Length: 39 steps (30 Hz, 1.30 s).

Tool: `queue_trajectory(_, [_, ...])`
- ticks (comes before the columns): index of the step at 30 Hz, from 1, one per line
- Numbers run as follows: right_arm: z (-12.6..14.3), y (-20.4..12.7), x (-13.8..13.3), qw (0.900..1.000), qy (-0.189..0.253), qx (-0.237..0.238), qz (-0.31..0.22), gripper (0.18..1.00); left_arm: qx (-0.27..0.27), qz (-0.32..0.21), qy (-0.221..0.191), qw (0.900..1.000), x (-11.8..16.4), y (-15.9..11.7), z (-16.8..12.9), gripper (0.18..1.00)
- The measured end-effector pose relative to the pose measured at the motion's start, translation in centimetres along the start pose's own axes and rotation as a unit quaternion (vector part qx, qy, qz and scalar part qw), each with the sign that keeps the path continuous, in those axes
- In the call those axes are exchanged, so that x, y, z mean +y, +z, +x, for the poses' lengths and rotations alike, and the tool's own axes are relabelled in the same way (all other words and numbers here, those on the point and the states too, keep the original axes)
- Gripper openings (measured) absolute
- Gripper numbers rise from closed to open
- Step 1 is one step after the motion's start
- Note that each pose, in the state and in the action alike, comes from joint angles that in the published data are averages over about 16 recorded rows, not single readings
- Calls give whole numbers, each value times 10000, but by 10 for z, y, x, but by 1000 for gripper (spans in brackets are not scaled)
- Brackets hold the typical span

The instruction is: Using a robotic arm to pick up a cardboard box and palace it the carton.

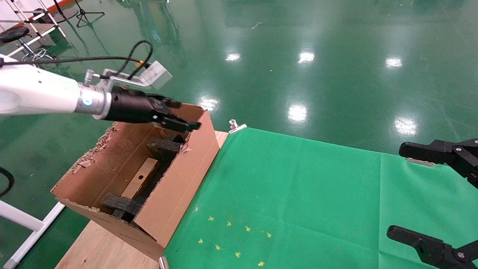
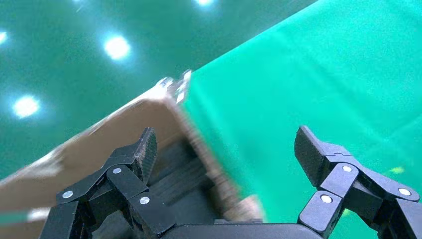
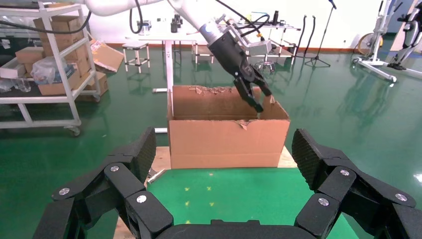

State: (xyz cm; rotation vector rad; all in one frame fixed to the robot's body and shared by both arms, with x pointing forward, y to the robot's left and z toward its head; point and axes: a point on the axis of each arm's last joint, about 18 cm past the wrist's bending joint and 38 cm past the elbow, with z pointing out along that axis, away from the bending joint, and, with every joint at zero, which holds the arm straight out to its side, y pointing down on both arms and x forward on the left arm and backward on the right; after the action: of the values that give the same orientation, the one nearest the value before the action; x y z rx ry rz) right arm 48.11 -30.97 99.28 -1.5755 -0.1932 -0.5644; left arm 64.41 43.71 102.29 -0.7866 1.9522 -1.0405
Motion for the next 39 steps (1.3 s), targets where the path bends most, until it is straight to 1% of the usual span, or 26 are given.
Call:
queue_trajectory(5, [0,0,0,10000,0,0,0,1001,464,416,138,9980,-4,6,25,1000])
queue_trajectory(9, [0,0,0,10000,0,0,0,1001,823,752,254,9934,-7,7,45,1000])
queue_trajectory(14, [0,0,0,10000,0,0,0,1001,1253,1170,407,9843,-10,4,70,1000])
queue_trajectory(18, [0,0,0,10000,0,0,0,1001,1585,1504,537,9744,-12,-1,91,1000])
queue_trajectory(23, [0,0,0,10000,0,0,0,1001,1979,1912,706,9588,-14,-12,115,1000])
queue_trajectory(27, [0,0,0,10000,0,0,0,1001,2283,2233,850,9438,-15,-23,135,1000])
queue_trajectory(39, [0,0,0,10000,0,1,0,1001,3095,3093,1284,8900,-13,-64,190,1000])
